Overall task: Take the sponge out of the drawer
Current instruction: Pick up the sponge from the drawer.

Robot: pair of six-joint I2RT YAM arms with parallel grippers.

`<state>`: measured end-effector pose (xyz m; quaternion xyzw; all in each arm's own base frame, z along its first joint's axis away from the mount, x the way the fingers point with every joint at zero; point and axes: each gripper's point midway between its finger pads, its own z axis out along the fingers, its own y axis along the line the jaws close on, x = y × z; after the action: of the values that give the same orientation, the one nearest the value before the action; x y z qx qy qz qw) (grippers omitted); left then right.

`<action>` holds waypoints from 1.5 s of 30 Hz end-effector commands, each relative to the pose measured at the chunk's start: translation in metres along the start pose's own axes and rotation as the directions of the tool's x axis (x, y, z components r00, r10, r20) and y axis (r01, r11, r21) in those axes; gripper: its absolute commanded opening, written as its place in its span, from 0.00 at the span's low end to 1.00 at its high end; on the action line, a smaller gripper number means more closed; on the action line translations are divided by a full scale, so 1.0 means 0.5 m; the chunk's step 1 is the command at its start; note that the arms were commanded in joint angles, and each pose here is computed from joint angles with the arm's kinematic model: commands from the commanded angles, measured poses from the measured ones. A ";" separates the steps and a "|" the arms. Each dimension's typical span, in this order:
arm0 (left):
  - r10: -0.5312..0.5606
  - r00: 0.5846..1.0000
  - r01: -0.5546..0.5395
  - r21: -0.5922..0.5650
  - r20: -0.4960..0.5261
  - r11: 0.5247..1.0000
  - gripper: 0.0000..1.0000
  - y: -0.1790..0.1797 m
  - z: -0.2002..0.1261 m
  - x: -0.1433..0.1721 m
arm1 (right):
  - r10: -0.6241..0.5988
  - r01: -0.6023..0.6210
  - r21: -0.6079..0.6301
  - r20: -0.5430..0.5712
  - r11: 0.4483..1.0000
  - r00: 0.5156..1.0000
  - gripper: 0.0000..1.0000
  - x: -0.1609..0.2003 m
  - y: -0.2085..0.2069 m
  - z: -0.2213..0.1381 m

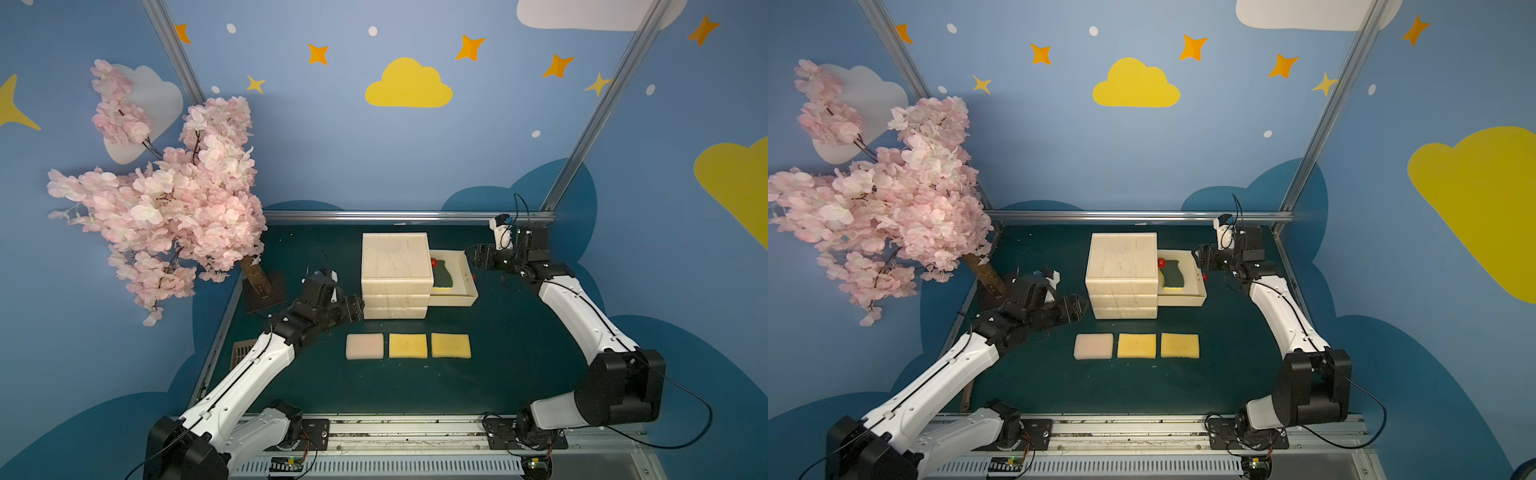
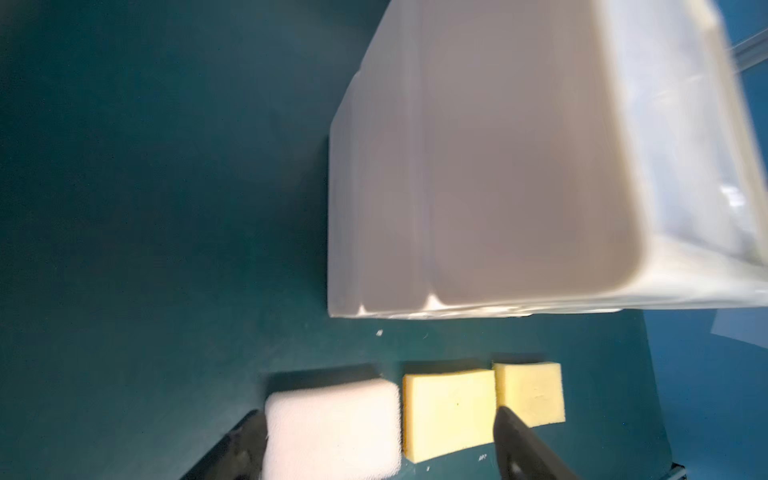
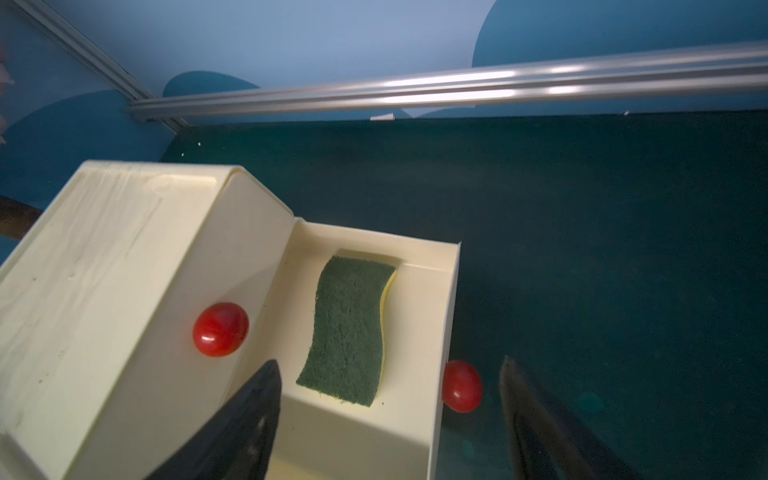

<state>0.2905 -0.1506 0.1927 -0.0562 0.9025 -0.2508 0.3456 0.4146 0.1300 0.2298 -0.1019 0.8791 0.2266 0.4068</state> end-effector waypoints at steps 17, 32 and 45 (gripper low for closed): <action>0.219 0.923 -0.343 0.420 0.315 0.840 0.99 -0.245 -0.076 -0.181 | -0.124 0.104 -0.083 -0.299 0.991 0.946 0.75 0.098 0.091 0.066; 0.213 0.911 -0.364 0.447 0.353 0.817 0.99 -0.252 -0.086 -0.186 | 0.037 -0.017 0.041 -0.526 0.999 0.850 0.59 0.137 0.041 0.171; 0.197 0.917 -0.346 0.448 0.346 0.824 0.99 -0.245 -0.081 -0.183 | 0.073 -0.081 0.012 -0.587 0.997 0.806 0.57 0.181 0.043 0.214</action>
<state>0.3267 -0.2168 0.3288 0.1284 0.7535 -0.4090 0.4985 0.4228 0.1980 0.1106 -0.1390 0.9626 0.1974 0.1231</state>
